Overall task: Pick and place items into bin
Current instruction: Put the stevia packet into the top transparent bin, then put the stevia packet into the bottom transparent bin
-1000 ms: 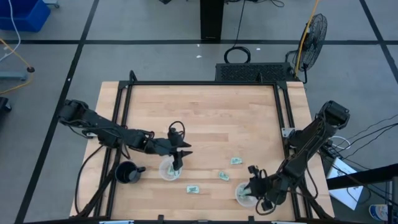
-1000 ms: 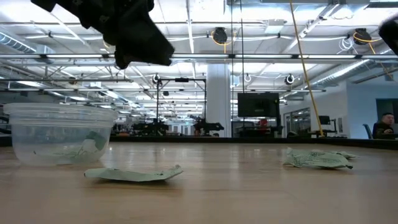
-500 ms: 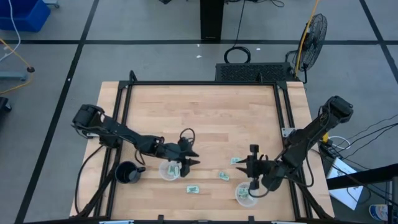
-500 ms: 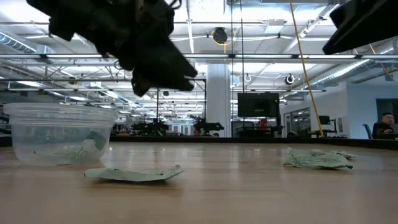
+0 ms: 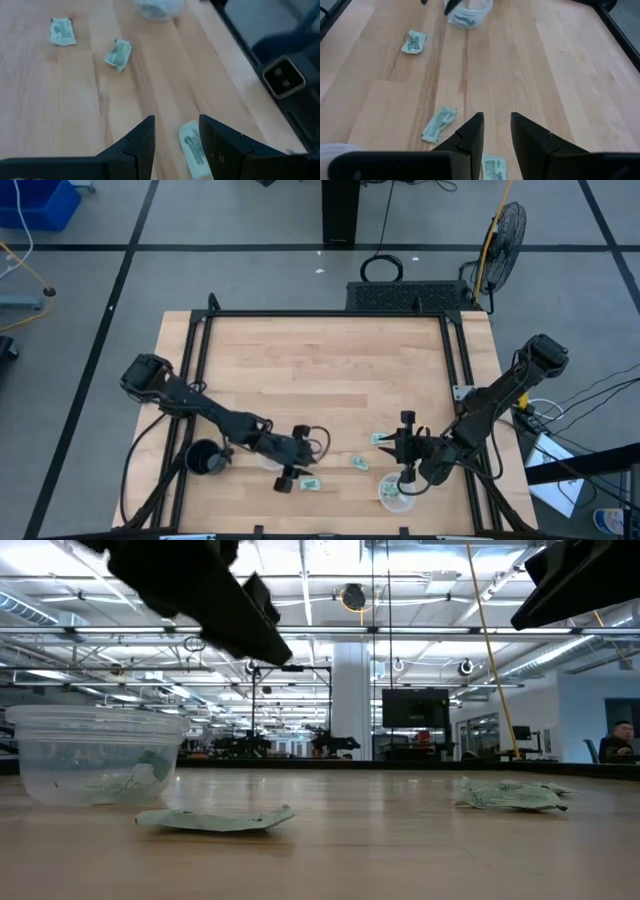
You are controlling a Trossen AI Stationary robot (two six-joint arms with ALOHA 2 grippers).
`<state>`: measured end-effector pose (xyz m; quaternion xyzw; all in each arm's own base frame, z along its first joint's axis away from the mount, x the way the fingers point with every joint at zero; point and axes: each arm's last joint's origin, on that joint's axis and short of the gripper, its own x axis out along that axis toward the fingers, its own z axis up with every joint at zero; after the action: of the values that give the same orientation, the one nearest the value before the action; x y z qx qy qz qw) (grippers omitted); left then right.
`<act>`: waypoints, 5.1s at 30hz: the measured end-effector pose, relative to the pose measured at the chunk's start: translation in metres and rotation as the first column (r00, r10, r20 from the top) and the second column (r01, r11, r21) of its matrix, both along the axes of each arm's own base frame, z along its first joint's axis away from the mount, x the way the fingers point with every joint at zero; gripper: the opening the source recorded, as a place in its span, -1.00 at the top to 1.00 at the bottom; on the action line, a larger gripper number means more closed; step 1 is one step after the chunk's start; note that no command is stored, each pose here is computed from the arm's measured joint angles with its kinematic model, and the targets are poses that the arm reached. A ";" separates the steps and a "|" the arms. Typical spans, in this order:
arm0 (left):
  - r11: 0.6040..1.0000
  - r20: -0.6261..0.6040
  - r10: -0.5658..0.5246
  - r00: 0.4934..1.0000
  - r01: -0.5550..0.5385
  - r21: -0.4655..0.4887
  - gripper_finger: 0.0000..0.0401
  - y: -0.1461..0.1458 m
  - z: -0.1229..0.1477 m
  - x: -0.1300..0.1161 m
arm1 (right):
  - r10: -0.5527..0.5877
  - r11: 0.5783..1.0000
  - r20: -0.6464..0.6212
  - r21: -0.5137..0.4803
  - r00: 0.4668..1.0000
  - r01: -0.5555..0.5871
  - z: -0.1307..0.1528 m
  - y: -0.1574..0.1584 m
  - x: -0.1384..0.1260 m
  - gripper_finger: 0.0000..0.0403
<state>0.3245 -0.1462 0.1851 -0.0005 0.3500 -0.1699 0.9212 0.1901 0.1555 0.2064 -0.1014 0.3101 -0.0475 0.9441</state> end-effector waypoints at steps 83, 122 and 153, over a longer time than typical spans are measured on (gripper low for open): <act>0.854 -0.299 0.511 0.806 -0.435 0.285 0.89 0.006 -0.014 -0.063 | -0.036 0.999 -0.039 0.028 0.999 0.037 -0.021 -0.013 0.007 0.56; 0.871 -0.148 0.435 0.888 -0.374 0.317 0.44 -0.008 0.069 -0.033 | -0.047 0.996 -0.428 0.049 0.903 0.075 -0.093 -0.039 0.032 0.49; 0.870 -0.153 0.449 0.880 -0.392 0.300 0.44 -0.008 0.068 -0.033 | 0.200 0.953 -0.283 0.277 0.938 -0.120 -0.010 0.049 0.004 1.00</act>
<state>0.2915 -0.1540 0.2533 0.0251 0.4591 0.0842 0.8840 0.1938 0.2044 0.1968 -0.0100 0.4475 0.0866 0.8900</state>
